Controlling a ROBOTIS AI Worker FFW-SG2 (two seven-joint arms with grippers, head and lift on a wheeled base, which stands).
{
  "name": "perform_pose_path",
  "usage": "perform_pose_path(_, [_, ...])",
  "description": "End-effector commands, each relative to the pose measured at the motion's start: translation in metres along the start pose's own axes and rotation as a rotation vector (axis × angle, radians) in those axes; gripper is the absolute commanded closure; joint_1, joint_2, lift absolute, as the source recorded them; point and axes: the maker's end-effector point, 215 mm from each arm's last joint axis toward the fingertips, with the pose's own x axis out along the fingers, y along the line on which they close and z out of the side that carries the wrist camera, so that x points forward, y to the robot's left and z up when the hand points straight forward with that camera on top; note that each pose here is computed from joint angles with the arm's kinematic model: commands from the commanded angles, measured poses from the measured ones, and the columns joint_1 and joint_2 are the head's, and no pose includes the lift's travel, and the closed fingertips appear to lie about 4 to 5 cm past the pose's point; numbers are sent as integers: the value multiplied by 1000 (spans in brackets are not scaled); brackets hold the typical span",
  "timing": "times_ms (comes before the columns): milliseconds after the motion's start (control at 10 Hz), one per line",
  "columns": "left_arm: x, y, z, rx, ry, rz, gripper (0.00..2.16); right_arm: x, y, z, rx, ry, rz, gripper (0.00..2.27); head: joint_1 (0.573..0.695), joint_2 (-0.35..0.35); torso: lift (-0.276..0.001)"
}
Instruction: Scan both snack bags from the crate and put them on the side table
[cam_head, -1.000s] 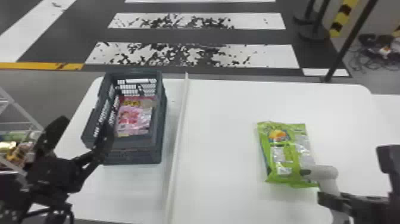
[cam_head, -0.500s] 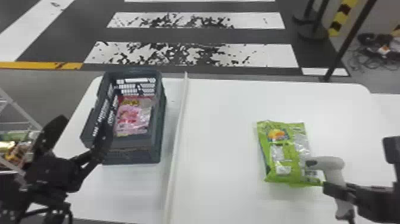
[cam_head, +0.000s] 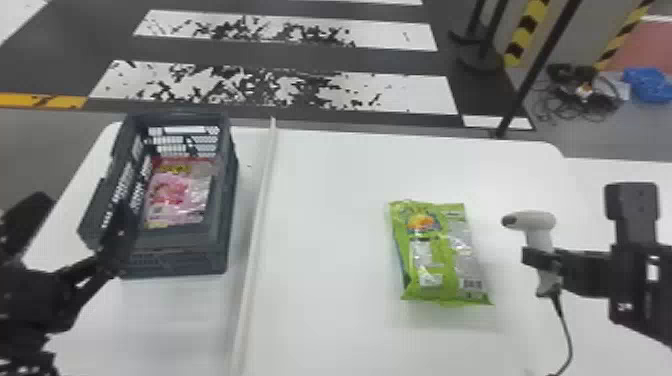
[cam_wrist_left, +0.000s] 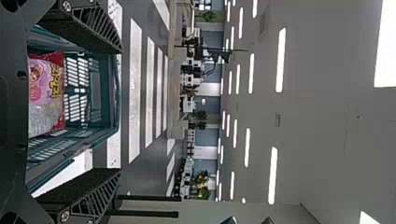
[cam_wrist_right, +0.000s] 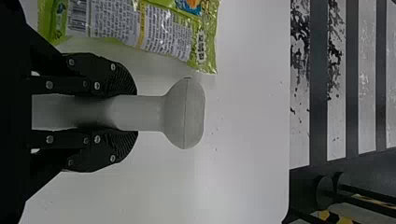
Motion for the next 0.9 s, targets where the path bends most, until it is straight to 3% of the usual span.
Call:
perform_pose_path(0, [0, 0, 2, 1, -3, 1, 97, 18, -16, 10, -17, -13, -20, 2246, 695, -93, -87])
perform_pose_path(400, [-1, 1, 4, 5, -4, 1, 97, 65, -29, 19, -67, -19, -48, 2246, 695, -128, -87])
perform_pose_path(800, [-1, 2, 6, 7, -4, 3, 97, 85, -31, 14, -98, 9, -69, 2246, 695, -129, -87])
